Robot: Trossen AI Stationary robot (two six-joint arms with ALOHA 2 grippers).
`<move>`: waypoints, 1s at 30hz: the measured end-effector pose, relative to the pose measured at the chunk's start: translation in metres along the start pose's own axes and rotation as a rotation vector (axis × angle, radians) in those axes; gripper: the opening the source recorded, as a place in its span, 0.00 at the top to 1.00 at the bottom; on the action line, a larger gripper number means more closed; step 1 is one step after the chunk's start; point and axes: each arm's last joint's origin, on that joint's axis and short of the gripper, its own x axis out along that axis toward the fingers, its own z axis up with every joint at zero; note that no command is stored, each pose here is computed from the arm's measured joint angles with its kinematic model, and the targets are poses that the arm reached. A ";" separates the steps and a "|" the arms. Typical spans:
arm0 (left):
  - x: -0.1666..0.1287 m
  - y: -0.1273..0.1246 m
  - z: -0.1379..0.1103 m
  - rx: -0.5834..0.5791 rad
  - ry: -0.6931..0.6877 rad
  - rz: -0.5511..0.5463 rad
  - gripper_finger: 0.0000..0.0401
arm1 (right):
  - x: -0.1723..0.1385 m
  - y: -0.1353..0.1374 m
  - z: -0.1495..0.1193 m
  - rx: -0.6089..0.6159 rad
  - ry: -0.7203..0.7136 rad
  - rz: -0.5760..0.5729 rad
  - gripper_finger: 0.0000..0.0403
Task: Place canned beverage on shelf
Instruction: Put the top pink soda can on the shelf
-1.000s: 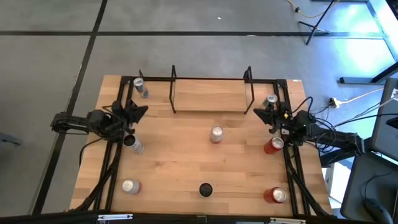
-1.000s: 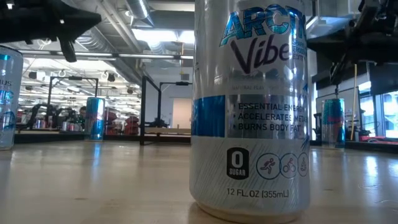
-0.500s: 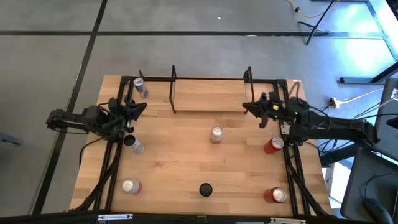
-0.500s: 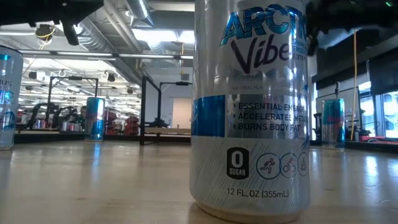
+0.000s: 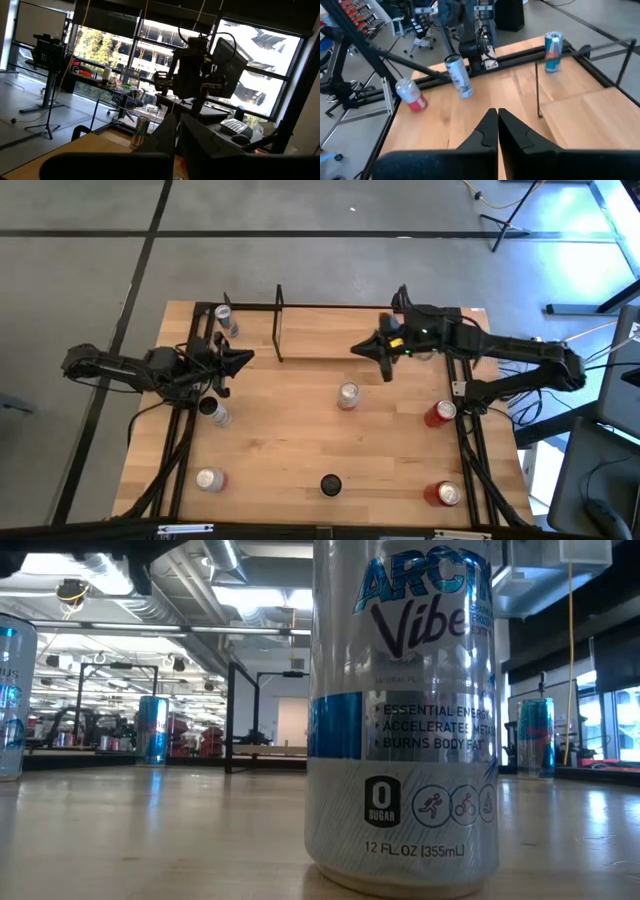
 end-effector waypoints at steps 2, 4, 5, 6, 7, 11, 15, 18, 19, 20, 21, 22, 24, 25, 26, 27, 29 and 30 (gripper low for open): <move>0.003 -0.002 0.000 0.004 0.008 0.002 0.95 | 0.009 -0.001 0.007 0.000 -0.011 -0.014 0.99; 0.005 -0.003 0.000 0.007 0.014 0.003 0.95 | 0.018 -0.003 0.011 0.010 -0.004 -0.021 0.99; 0.006 -0.003 0.000 0.007 0.014 0.003 0.95 | 0.022 -0.004 0.013 0.015 0.001 -0.021 0.99; 0.006 -0.003 0.000 0.007 0.014 0.003 0.95 | 0.025 -0.005 0.013 0.021 0.014 -0.024 0.99; 0.006 -0.003 0.000 0.006 0.013 0.003 0.95 | 0.029 -0.006 0.013 0.037 0.032 -0.028 0.99; 0.006 -0.003 0.001 0.004 0.011 0.002 0.95 | 0.038 -0.005 0.010 0.080 0.105 -0.033 0.98; 0.006 -0.003 0.001 0.002 0.006 0.001 0.95 | 0.042 0.005 0.007 0.075 0.201 -0.025 0.85; 0.006 -0.003 0.001 0.002 0.006 0.002 0.95 | 0.046 0.013 0.004 0.052 0.268 -0.015 0.69; 0.006 -0.003 0.001 0.001 0.005 0.002 0.95 | 0.047 0.014 0.002 0.050 0.296 -0.019 0.63; 0.006 -0.003 0.001 0.001 0.006 0.002 0.95 | 0.049 0.016 -0.001 0.048 0.319 -0.023 0.57; 0.006 -0.003 0.001 0.001 0.005 0.002 0.95 | 0.052 0.018 -0.003 0.043 0.340 -0.035 0.51; 0.006 -0.003 0.001 0.000 0.005 0.002 0.95 | 0.053 0.020 -0.006 0.040 0.367 -0.057 0.45; 0.006 -0.003 0.001 0.001 0.004 0.011 0.95 | 0.057 0.022 -0.013 0.027 0.422 -0.107 0.34; 0.006 -0.002 0.001 0.000 0.002 0.020 0.95 | 0.059 0.023 -0.017 0.021 0.448 -0.125 0.29; 0.006 -0.002 0.001 0.000 0.000 0.029 0.95 | 0.061 0.023 -0.021 0.016 0.477 -0.142 0.24; 0.006 -0.002 0.001 0.000 -0.001 0.032 0.95 | 0.062 0.024 -0.025 0.011 0.503 -0.159 0.20; 0.006 -0.002 0.001 0.000 -0.001 0.032 0.95 | 0.065 0.025 -0.031 0.006 0.544 -0.176 0.13; 0.006 -0.002 0.001 0.000 -0.001 0.032 0.95 | 0.066 0.025 -0.033 0.006 0.560 -0.178 0.10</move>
